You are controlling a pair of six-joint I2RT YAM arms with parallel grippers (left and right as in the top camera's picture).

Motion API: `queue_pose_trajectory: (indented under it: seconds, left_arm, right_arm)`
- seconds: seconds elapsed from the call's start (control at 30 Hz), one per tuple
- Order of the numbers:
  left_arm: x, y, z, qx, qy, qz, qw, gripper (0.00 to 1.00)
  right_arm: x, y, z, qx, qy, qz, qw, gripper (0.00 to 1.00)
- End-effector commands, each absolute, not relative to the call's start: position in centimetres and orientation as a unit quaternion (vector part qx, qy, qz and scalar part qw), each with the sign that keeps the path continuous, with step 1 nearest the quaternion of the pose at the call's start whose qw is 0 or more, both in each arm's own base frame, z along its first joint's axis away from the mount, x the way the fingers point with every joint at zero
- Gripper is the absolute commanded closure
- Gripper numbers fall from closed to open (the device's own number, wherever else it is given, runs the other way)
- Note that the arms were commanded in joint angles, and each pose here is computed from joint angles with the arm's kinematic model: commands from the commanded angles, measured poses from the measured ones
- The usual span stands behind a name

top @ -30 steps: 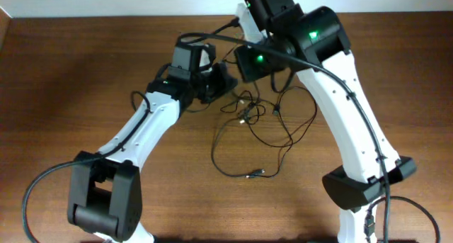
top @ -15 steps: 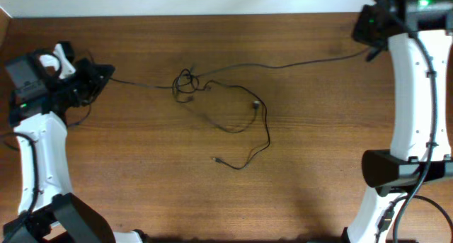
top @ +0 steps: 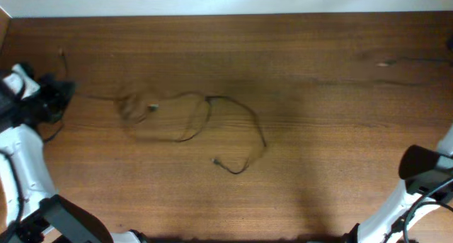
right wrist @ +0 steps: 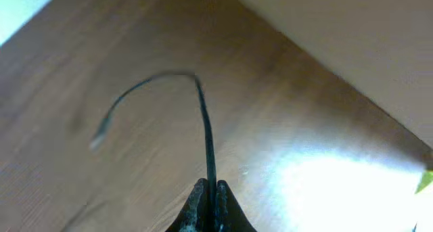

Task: Untangle cables

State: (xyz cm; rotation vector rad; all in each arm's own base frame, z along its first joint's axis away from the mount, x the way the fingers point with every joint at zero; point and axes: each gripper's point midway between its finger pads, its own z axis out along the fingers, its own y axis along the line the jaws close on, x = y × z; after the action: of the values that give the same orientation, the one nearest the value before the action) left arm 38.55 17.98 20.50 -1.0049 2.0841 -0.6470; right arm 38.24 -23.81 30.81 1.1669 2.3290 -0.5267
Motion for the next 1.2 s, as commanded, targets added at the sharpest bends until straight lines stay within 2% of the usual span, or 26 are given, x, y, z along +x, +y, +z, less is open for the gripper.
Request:
queue_pose_trajectory:
  seconds: [0.0, 0.17, 0.33, 0.43, 0.53, 0.63, 0.73, 0.83, 0.9, 1.0, 1.13, 1.17]
  left_arm:
    - [35.8, 22.1, 19.8, -0.443, 0.800, -0.183, 0.361, 1.00]
    - [35.8, 20.1, 18.9, -0.439, 0.812, -0.195, 0.331, 1.00]
    - [36.8, 16.0, 18.3, -0.408, 0.836, -0.214, 0.299, 1.00]
    - [37.3, 13.8, 17.9, -0.389, 0.850, -0.215, 0.282, 1.00]
    - [37.8, 12.0, 17.5, -0.371, 0.864, -0.205, 0.272, 1.00]
    - [38.4, 9.8, 17.5, -0.346, 0.875, -0.212, 0.265, 1.00]
    - [38.7, 8.6, 17.5, -0.332, 0.880, -0.216, 0.261, 1.00]
    - [38.8, 8.0, 17.1, -0.325, 0.888, -0.194, 0.260, 1.00]
    - [38.9, 7.6, 17.0, -0.319, 0.892, -0.187, 0.259, 1.00]
    - [39.1, 6.8, 17.0, -0.310, 0.895, -0.190, 0.257, 1.00]
    - [39.0, 6.5, 17.0, -0.309, 0.897, -0.191, 0.253, 1.00]
    - [38.9, 6.5, 16.9, -0.309, 0.897, -0.191, 0.251, 1.00]
  right_arm:
    - [38.1, -24.6, 30.5, 0.425, 0.856, -0.172, 0.237, 0.96]
    - [40.5, -22.8, 30.8, 0.360, 0.883, -0.150, 0.260, 0.96]
    - [43.1, -26.7, 34.7, 0.368, 0.832, -0.208, 0.359, 0.96]
    - [45.3, -28.1, 38.2, 0.317, 0.813, -0.240, 0.426, 0.96]
    - [46.2, -29.7, 41.4, 0.337, 0.763, -0.260, 0.486, 0.96]
    - [44.2, -32.4, 48.2, 0.374, 0.653, -0.365, 0.548, 0.96]
    - [45.1, -32.0, 54.7, 0.287, 0.601, -0.421, 0.616, 0.96]
    - [47.8, -29.7, 56.9, 0.192, 0.599, -0.391, 0.672, 0.96]
    - [50.7, -28.7, 55.4, 0.143, 0.619, -0.352, 0.687, 0.96]
    - [54.1, -29.9, 49.4, 0.148, 0.667, -0.325, 0.654, 0.96]
    - [57.4, -33.3, 35.1, 0.206, 0.767, -0.264, 0.548, 0.96]
    - [57.8, -34.1, 29.2, 0.215, 0.806, -0.251, 0.492, 0.96]
